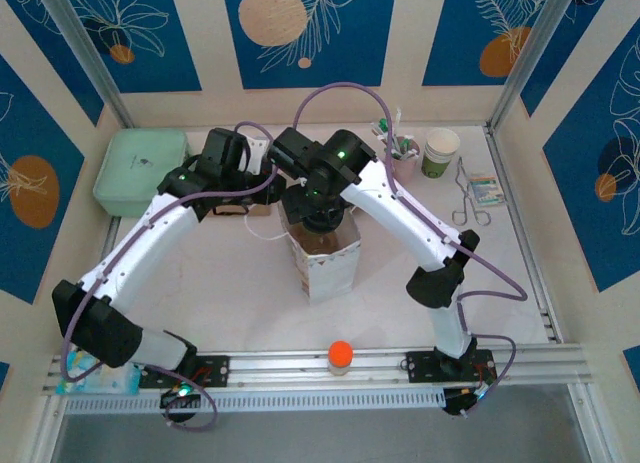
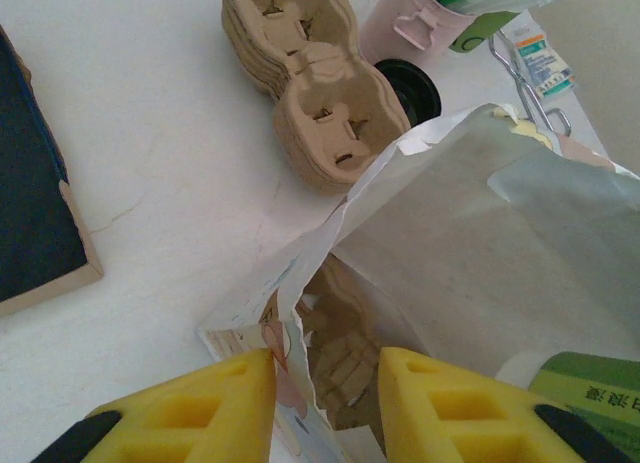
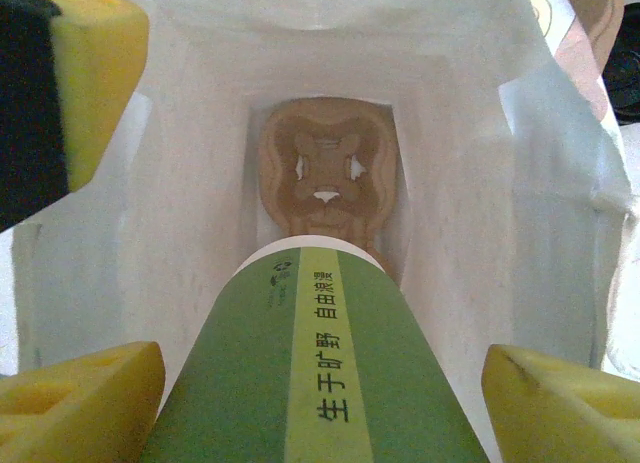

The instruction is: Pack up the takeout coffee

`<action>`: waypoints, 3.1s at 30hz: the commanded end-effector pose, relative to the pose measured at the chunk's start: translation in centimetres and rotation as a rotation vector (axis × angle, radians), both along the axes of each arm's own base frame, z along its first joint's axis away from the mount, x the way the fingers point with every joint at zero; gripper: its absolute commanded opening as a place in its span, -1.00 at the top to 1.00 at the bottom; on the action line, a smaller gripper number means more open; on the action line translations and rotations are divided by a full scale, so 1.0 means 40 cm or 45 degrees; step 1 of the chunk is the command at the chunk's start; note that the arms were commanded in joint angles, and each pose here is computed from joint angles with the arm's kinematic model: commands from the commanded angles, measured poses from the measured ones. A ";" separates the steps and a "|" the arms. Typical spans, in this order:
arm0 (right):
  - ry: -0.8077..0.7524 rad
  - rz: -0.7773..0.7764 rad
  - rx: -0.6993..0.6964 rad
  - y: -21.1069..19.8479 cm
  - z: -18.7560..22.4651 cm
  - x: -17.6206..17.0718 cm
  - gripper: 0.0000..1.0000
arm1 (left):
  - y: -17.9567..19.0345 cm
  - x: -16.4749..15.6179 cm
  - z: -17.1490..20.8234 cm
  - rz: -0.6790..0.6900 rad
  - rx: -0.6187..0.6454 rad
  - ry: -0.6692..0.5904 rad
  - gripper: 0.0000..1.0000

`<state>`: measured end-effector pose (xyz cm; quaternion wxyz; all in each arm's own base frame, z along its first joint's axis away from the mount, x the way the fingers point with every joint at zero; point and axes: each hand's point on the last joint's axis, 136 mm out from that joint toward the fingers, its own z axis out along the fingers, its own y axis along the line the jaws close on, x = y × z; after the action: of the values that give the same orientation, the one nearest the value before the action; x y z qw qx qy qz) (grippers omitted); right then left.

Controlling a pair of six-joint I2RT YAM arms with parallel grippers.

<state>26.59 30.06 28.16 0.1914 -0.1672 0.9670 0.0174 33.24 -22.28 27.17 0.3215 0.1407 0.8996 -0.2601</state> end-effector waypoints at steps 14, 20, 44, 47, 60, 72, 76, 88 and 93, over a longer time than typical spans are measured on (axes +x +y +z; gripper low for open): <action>0.114 0.003 -0.072 -0.055 -0.040 -0.065 0.01 | 0.013 -0.008 0.026 0.012 -0.017 -0.033 0.40; 0.143 0.017 -0.076 -0.044 -0.061 -0.077 0.01 | 0.012 -0.008 0.028 0.015 -0.024 -0.031 0.41; 0.211 -0.029 -0.037 -0.054 -0.120 -0.064 0.01 | 0.016 -0.011 0.024 0.021 -0.017 -0.033 0.43; 0.221 -0.035 -0.034 -0.058 -0.127 -0.066 0.01 | 0.017 -0.011 0.023 0.022 -0.017 -0.031 0.44; 0.242 -0.012 -0.009 -0.041 -0.139 -0.077 0.02 | 0.017 -0.015 0.030 0.025 -0.029 -0.034 0.46; 0.270 -0.015 -0.010 -0.032 -0.167 -0.078 0.02 | 0.030 -0.013 0.002 0.041 0.017 -0.020 0.46; 0.281 -0.025 -0.016 -0.036 -0.178 -0.077 0.02 | 0.032 -0.011 0.000 0.047 0.025 -0.022 0.46; 0.313 -0.046 -0.032 -0.040 -0.209 -0.079 0.02 | 0.027 -0.007 -0.018 0.043 0.036 -0.007 0.45; 0.325 -0.049 -0.044 -0.044 -0.220 -0.080 0.02 | 0.028 -0.008 -0.027 0.046 0.036 -0.002 0.45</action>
<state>23.95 28.66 19.06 0.0745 -0.1598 0.9843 0.0088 33.07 -21.62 26.72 0.3284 0.1313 0.9010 -0.2511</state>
